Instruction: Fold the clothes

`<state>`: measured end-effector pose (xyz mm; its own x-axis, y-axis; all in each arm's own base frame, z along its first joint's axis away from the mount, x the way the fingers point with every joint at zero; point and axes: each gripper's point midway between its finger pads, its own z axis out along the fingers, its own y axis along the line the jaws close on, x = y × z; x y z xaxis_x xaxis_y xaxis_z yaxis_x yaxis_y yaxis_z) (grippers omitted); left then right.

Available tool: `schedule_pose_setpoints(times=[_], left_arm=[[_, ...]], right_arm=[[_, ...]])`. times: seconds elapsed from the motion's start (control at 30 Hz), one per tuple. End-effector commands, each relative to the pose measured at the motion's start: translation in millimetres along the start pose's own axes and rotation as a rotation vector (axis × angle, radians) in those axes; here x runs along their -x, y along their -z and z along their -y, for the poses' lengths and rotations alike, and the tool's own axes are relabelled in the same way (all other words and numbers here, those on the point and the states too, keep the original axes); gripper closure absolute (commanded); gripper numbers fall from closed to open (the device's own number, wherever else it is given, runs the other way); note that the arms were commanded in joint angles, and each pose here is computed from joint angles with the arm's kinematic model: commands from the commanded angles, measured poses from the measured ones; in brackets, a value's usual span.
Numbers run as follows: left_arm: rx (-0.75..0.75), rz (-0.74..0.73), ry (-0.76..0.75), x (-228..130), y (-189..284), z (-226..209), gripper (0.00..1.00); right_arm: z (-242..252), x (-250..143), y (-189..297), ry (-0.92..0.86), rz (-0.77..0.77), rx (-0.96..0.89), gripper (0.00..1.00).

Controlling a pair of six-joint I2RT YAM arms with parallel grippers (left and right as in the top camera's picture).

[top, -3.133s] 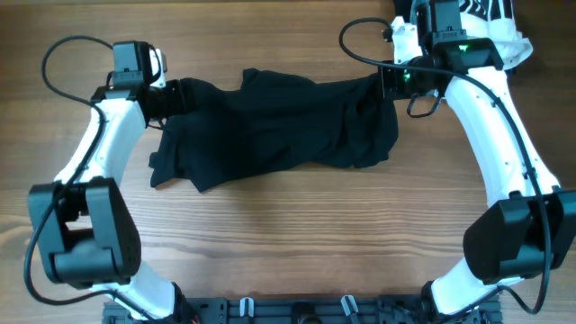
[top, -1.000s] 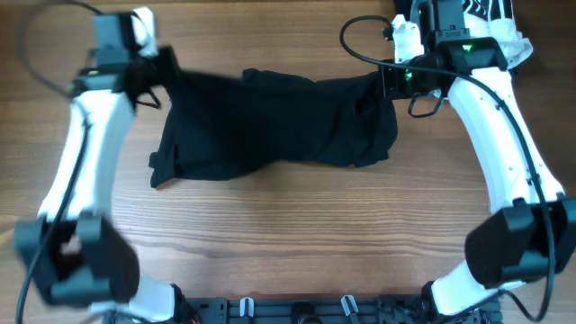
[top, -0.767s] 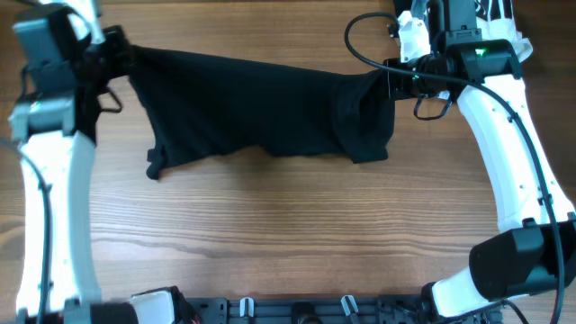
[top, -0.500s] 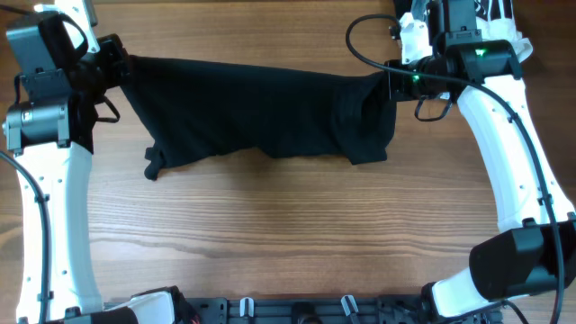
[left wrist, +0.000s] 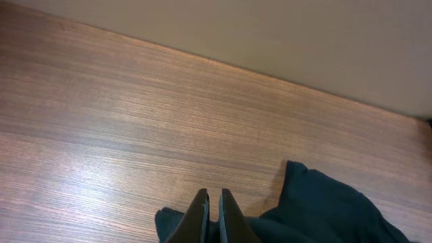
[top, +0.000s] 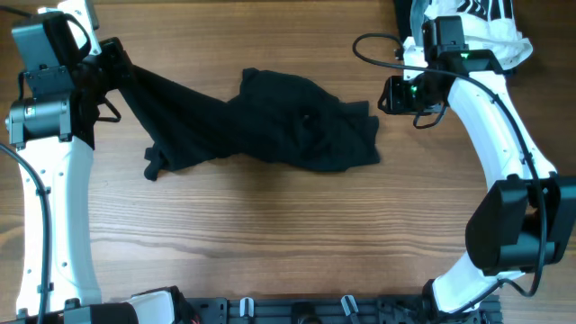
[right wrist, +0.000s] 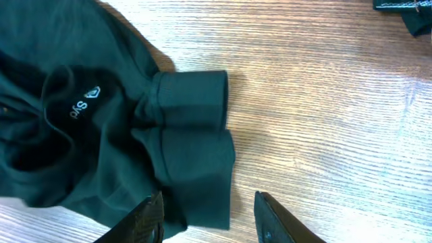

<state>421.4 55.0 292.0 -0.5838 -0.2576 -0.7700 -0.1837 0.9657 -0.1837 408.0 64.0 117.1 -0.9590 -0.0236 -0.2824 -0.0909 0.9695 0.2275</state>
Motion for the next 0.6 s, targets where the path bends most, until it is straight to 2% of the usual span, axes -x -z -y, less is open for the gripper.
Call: schedule_pose_setpoints(times=[0.0, 0.13, 0.33, 0.57], left_arm=[[0.019, 0.013, 0.001, 5, 0, -3, 0.96], [0.019, 0.013, 0.001, 5, 0, -3, 0.96], [0.019, 0.013, 0.002, 4, 0, -3, 0.96], [0.020, 0.009, 0.002, 4, 0, -3, 0.96]], right_arm=[[-19, 2, -8, 0.084, -0.002, 0.109, 0.56], [-46, 5, -7, 0.147, 0.021, 0.225, 0.55], [-90, 4, -17, 0.253, 0.031, 0.260, 0.50], [-130, -20, -55, 0.418, -0.054, 0.341, 0.46]])
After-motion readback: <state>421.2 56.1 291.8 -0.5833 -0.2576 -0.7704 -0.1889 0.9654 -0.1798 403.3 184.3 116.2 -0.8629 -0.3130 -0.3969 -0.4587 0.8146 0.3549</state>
